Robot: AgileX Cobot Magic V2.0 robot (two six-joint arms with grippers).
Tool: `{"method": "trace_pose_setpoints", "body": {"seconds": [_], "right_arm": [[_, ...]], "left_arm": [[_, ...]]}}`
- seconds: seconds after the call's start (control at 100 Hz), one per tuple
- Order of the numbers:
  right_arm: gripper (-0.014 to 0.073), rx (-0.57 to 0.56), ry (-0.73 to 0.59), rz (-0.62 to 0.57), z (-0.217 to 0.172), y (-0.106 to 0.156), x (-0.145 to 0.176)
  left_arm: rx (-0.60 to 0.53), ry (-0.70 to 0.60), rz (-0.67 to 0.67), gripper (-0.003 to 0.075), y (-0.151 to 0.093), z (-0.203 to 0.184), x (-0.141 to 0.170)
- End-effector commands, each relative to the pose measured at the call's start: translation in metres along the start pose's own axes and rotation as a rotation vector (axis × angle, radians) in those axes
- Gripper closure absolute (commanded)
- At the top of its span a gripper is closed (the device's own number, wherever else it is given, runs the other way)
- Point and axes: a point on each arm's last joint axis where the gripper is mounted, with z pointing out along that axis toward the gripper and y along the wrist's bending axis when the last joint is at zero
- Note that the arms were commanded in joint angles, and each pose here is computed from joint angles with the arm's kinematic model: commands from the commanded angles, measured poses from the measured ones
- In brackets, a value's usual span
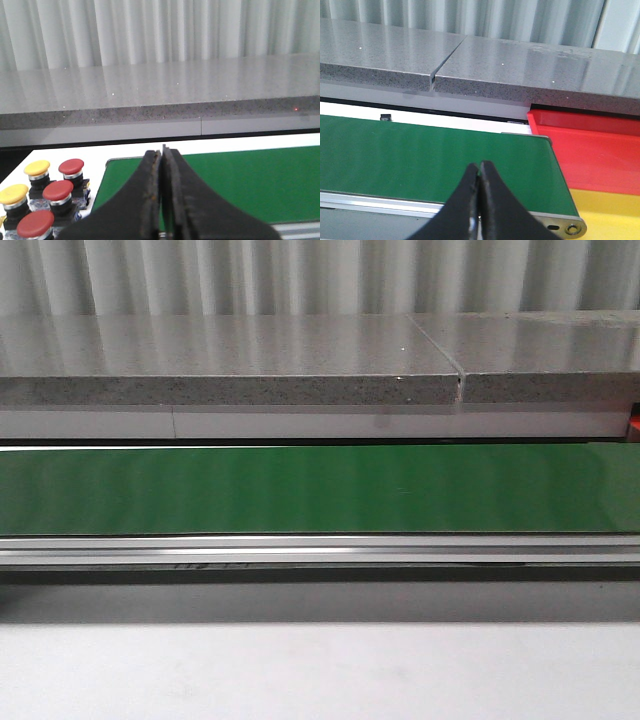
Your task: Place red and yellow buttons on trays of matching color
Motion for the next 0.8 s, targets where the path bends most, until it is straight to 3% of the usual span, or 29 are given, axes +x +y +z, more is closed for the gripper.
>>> {"method": "trace_pose_setpoints", "body": {"seconds": [0.0, 0.22, 0.34, 0.58, 0.79], "right_arm": [[0.0663, -0.002, -0.087, -0.017, 0.0, 0.0, -0.009], [0.0663, -0.002, -0.087, -0.017, 0.0, 0.0, -0.009], [0.0663, -0.002, -0.087, -0.017, 0.0, 0.0, -0.009], [0.0663, -0.002, -0.087, -0.017, 0.0, 0.0, -0.009], [0.0663, -0.002, -0.087, -0.017, 0.0, 0.0, -0.009]], "left_arm": [[0.019, -0.121, -0.012, 0.074, -0.001, -0.003, -0.004], [0.011, -0.16, -0.015, 0.074, -0.001, -0.008, -0.054], [-0.007, -0.036, -0.016, 0.074, 0.001, -0.009, -0.083], [-0.053, 0.413, -0.021, 0.074, 0.004, 0.002, -0.125], [-0.057, 0.495, -0.02, 0.074, 0.004, 0.023, -0.138]]}}
